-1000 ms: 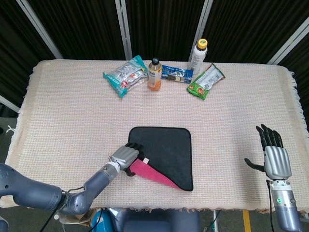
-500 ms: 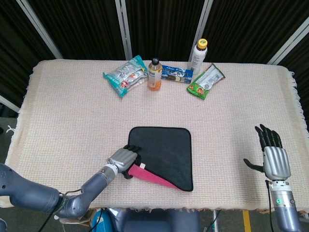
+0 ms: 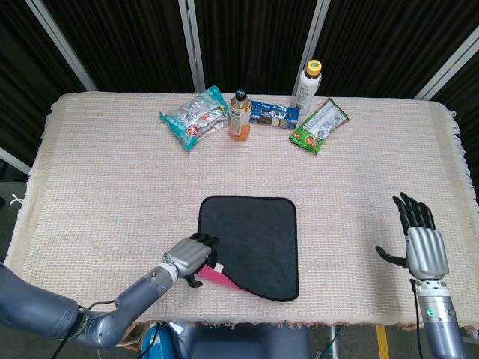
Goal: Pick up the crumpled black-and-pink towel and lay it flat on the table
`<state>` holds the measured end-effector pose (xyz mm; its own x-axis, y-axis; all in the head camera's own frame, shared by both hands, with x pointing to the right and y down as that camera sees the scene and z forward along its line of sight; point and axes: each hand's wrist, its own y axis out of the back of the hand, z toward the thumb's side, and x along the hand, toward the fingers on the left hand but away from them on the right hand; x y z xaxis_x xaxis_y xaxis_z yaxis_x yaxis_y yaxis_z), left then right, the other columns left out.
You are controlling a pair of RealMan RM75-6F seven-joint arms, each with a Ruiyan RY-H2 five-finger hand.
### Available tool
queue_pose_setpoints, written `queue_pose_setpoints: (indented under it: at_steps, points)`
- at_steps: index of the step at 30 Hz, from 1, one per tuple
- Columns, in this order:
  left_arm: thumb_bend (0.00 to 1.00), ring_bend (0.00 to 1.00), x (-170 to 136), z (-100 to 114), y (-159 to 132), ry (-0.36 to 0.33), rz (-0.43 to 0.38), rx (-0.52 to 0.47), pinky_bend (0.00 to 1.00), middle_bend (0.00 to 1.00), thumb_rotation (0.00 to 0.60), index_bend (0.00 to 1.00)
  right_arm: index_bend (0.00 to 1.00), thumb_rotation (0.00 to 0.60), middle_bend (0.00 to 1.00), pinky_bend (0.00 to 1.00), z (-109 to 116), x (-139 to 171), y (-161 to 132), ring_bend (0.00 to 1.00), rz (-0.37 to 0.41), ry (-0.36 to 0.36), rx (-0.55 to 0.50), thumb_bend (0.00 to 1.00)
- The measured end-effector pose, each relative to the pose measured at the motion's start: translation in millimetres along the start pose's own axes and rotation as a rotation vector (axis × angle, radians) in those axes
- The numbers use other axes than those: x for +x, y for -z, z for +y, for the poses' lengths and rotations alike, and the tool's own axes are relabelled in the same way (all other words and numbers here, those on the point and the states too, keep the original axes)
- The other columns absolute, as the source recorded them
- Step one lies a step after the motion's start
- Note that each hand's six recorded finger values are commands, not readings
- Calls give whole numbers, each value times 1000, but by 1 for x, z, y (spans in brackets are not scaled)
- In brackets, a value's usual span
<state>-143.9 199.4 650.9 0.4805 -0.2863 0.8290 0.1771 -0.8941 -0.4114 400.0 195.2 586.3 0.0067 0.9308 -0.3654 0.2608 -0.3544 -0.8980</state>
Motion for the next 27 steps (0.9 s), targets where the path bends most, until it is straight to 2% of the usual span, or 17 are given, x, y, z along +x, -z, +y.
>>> queue_pose_setpoints:
  at_steps: [12,16,20,23,27]
  points:
    - [288,0,-19,-11,-11,36,-57,18,0,26,600,358,24,600,0,0,0,2,-3,0,12,-2,-3,162]
    - [288,0,-28,-9,-9,26,-66,14,0,26,600,337,24,600,0,0,0,3,-4,0,15,-2,-2,162]
    - [278,0,-36,-6,2,-9,-51,-10,0,24,600,302,24,600,0,0,0,3,-5,0,18,-6,1,162]
    - [231,0,-43,-3,16,-51,-23,-50,0,22,600,264,24,600,0,0,-1,3,-6,0,21,-8,4,162]
    - [149,0,-53,4,39,-144,23,-100,0,12,600,105,24,600,0,0,-3,4,-5,0,19,-21,10,161]
